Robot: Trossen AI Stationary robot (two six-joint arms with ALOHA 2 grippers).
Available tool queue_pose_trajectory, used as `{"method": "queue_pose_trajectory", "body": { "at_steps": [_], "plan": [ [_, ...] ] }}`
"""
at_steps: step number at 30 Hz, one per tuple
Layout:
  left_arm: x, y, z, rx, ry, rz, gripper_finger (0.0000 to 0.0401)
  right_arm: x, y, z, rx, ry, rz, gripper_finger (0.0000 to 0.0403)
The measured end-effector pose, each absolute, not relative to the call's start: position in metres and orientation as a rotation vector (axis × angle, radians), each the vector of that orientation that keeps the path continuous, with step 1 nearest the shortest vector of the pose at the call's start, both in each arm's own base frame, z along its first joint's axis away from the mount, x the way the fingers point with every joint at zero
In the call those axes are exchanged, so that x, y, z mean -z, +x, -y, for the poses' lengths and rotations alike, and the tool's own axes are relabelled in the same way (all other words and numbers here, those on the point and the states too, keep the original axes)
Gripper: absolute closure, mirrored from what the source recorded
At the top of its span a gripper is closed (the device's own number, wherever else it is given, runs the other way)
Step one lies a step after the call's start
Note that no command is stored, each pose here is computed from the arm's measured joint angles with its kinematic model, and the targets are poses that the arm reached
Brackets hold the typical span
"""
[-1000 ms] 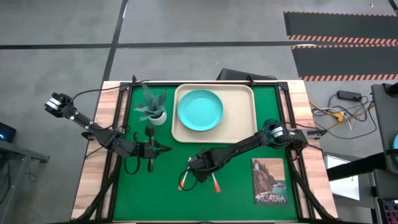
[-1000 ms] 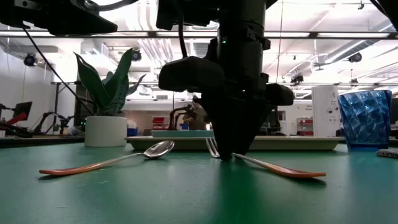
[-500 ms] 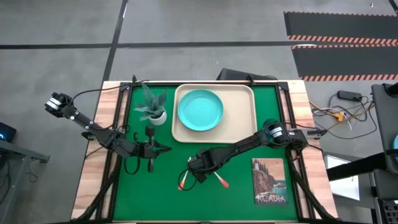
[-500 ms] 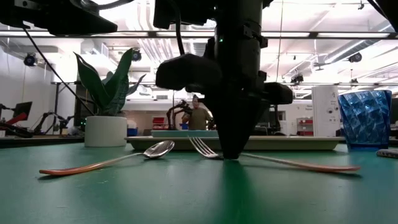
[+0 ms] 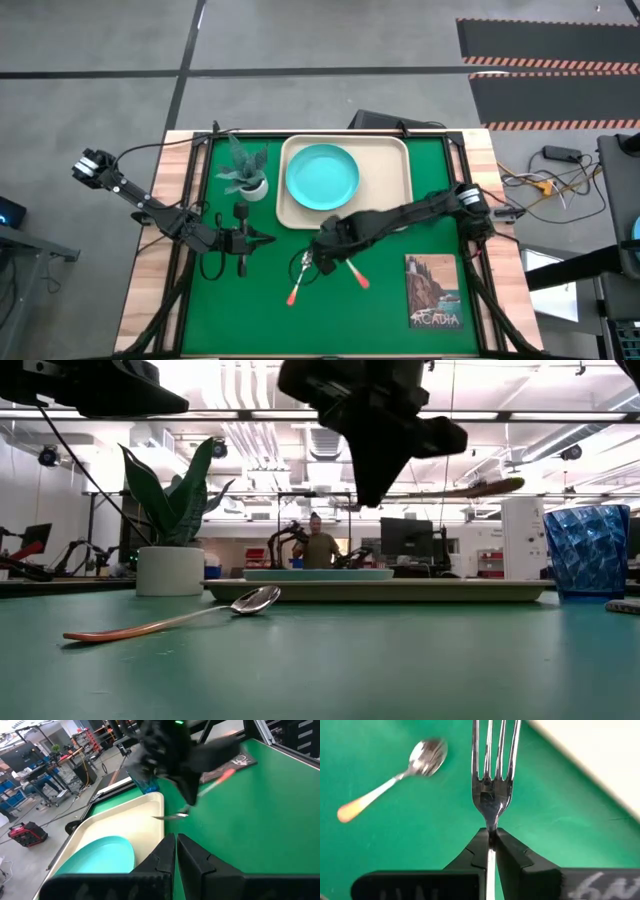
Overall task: Pick and place plate/cup/fork/spoon on tray
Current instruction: Put the orange fork on the light white tray to the right of the blue plate
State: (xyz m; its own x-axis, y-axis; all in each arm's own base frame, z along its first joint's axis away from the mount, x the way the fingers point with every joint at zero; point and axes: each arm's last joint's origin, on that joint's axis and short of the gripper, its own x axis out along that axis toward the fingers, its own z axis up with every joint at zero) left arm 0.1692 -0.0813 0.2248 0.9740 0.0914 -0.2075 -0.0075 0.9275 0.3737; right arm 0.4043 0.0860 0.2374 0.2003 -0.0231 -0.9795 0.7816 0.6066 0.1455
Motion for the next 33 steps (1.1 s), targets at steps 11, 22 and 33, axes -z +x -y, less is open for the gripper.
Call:
{"method": "queue_pose_trajectory", "body": {
  "at_steps": [11,22,33],
  "plan": [
    [-0.225,0.169,0.081,-0.051,0.38,-0.224,0.0398,-0.275,0.388,0.001,0.83,0.848,-1.151,0.039],
    [-0.225,0.169,0.081,-0.051,0.381,-0.224,0.0398,-0.277,0.37,0.077,0.965,0.903,-1.161,0.039],
    [-0.225,0.169,0.081,-0.051,0.382,-0.225,0.0398,-0.266,0.36,0.1,0.992,0.887,-1.213,0.0392]
  ]
}}
